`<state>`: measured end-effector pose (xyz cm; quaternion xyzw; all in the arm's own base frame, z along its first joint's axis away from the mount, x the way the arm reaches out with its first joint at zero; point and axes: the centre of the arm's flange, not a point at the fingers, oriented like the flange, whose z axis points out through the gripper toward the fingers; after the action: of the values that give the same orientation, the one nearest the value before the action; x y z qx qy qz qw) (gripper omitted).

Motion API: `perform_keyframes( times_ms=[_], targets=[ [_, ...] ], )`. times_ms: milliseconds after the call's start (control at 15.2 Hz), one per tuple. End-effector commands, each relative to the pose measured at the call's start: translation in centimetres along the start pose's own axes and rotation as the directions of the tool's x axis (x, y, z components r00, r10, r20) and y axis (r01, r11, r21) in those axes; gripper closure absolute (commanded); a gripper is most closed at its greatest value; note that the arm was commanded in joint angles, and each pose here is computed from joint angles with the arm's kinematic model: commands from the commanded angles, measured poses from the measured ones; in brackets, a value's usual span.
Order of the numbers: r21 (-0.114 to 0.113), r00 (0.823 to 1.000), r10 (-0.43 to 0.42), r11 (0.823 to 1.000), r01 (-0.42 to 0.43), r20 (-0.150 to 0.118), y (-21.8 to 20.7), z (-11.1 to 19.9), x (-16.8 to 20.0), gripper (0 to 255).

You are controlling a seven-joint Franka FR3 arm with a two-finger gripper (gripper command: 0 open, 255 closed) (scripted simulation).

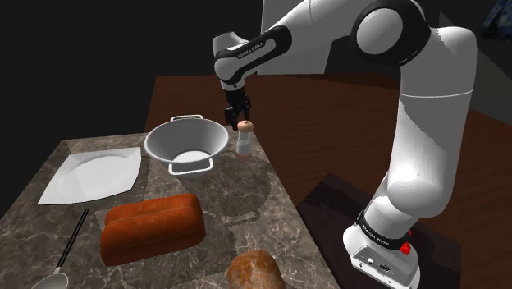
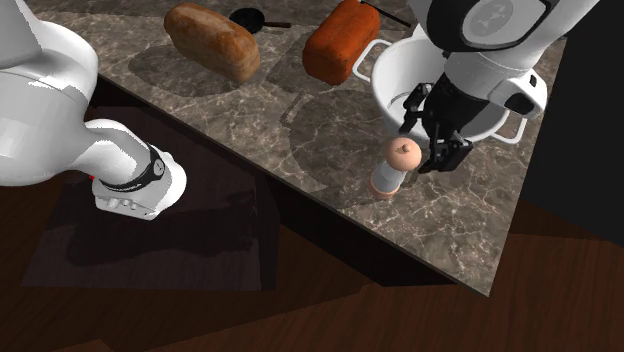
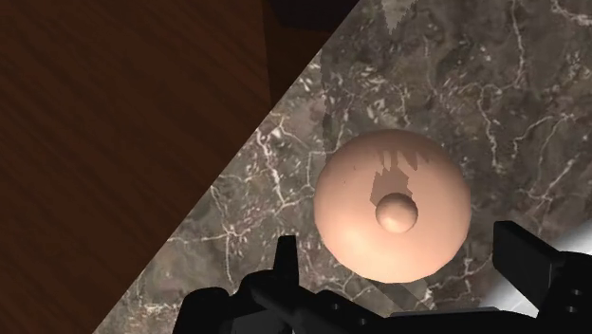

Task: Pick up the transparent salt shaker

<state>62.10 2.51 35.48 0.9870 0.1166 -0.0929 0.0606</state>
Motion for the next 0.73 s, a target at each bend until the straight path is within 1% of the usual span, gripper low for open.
perform_keyframes(
  times_ms=[0, 66, 660],
  targets=[
    [0.000, 1.000, 0.000, 1.000, 0.000, 0.000, -0.03, 0.41, 0.11, 0],
    [0.000, 1.000, 0.000, 1.000, 0.000, 0.000, -0.11, 0.50, 0.10, 255],
    [0.000, 1.000, 0.000, 1.000, 0.000, 0.000, -0.03, 0.41, 0.11, 255]
  ],
)
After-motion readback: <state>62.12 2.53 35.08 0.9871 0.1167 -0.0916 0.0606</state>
